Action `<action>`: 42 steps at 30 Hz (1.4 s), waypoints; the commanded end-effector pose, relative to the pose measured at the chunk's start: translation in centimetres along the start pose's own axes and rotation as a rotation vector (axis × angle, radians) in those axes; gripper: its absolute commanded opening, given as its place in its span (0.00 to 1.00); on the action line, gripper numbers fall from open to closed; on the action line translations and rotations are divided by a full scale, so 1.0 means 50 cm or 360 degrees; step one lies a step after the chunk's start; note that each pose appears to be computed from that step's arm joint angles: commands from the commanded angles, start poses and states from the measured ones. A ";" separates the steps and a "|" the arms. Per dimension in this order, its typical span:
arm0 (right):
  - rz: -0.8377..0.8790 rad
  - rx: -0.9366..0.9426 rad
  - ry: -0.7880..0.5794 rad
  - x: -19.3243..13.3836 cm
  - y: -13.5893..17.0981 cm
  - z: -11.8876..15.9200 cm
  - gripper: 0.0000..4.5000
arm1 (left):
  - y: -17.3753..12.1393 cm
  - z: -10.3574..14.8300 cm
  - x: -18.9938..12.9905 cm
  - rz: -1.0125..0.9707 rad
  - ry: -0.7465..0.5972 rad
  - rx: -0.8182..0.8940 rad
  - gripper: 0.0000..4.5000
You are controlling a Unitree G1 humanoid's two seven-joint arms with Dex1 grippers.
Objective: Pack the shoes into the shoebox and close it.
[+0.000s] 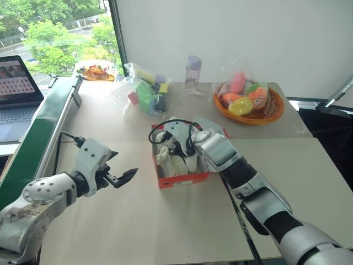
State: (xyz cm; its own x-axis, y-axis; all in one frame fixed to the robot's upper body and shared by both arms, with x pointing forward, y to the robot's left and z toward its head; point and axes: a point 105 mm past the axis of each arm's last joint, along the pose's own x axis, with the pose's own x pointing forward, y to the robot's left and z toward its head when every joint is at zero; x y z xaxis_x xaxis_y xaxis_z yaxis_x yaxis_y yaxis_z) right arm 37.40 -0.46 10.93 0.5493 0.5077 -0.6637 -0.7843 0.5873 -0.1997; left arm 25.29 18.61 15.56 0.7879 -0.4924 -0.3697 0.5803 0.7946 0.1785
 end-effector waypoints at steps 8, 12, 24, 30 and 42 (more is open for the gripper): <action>-0.0024 0.0188 -0.0058 -0.067 -0.040 0.032 0.99 | -0.001 0.019 -0.001 0.0006 -0.0058 0.0061 1.00; 0.0070 0.0235 -0.0205 -0.118 -0.038 0.068 0.99 | -0.001 0.023 0.004 -0.0018 -0.0061 0.0071 1.00; 0.0185 0.0076 -0.0851 -0.275 -0.078 0.117 0.77 | -0.017 0.045 0.026 -0.0235 -0.0076 0.0160 1.00; 0.0099 0.0143 -0.0796 -0.318 -0.096 0.044 0.31 | -0.005 0.061 0.044 -0.0331 -0.0096 0.0230 1.00; 0.0106 0.0527 -0.0392 -0.382 -0.023 -0.197 0.00 | -0.029 0.108 0.097 -0.0677 -0.0186 0.0346 1.00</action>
State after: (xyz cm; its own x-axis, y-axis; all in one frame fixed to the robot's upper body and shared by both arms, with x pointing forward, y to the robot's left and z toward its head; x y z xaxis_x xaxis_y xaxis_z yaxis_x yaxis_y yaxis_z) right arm 26.28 -16.21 16.65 0.5768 0.6701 -0.4672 -0.7164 0.6898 0.1048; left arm 29.17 13.22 17.83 0.4932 -0.7947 -0.3537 0.8698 0.4562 0.1879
